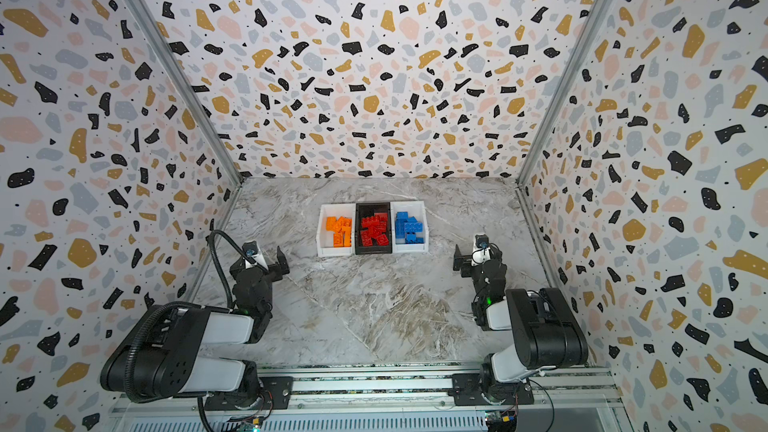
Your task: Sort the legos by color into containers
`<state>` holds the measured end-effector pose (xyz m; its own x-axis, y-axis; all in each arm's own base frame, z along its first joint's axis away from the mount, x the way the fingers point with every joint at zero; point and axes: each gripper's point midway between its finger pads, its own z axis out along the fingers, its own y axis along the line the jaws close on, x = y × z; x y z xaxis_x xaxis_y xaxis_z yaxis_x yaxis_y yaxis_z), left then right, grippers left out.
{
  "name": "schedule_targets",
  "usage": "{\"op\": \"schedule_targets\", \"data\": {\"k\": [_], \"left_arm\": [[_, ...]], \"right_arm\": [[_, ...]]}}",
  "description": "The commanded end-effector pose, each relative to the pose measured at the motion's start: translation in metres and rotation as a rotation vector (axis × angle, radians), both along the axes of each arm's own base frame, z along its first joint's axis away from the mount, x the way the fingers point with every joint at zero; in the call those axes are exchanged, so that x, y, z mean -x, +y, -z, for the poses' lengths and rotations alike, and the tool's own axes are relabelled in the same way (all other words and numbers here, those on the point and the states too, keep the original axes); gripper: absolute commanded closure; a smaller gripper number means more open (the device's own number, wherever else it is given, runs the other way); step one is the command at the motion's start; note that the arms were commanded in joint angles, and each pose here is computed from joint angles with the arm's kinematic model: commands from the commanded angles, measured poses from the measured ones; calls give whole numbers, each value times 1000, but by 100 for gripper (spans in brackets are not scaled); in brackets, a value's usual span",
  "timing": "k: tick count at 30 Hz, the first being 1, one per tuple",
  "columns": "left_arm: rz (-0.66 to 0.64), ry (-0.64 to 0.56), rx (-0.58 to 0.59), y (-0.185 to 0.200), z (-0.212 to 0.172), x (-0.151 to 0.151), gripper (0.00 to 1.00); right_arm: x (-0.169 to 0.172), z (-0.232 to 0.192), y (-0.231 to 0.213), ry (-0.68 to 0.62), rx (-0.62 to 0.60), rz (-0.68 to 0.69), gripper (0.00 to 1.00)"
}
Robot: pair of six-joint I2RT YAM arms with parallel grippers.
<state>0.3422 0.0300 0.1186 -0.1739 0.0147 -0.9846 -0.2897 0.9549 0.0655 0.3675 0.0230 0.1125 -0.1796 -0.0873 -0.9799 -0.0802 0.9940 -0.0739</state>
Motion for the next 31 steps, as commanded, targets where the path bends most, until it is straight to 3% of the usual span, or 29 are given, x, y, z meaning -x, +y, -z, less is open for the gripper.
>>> {"op": "schedule_targets", "data": {"k": [1, 31], "left_arm": [[0, -56, 10, 0, -16, -5, 0], [1, -54, 10, 0, -15, -4, 0]], "right_arm": [[-3, -9, 1, -21, 0, 4, 1], [-4, -8, 2, -20, 2, 9, 1]]}}
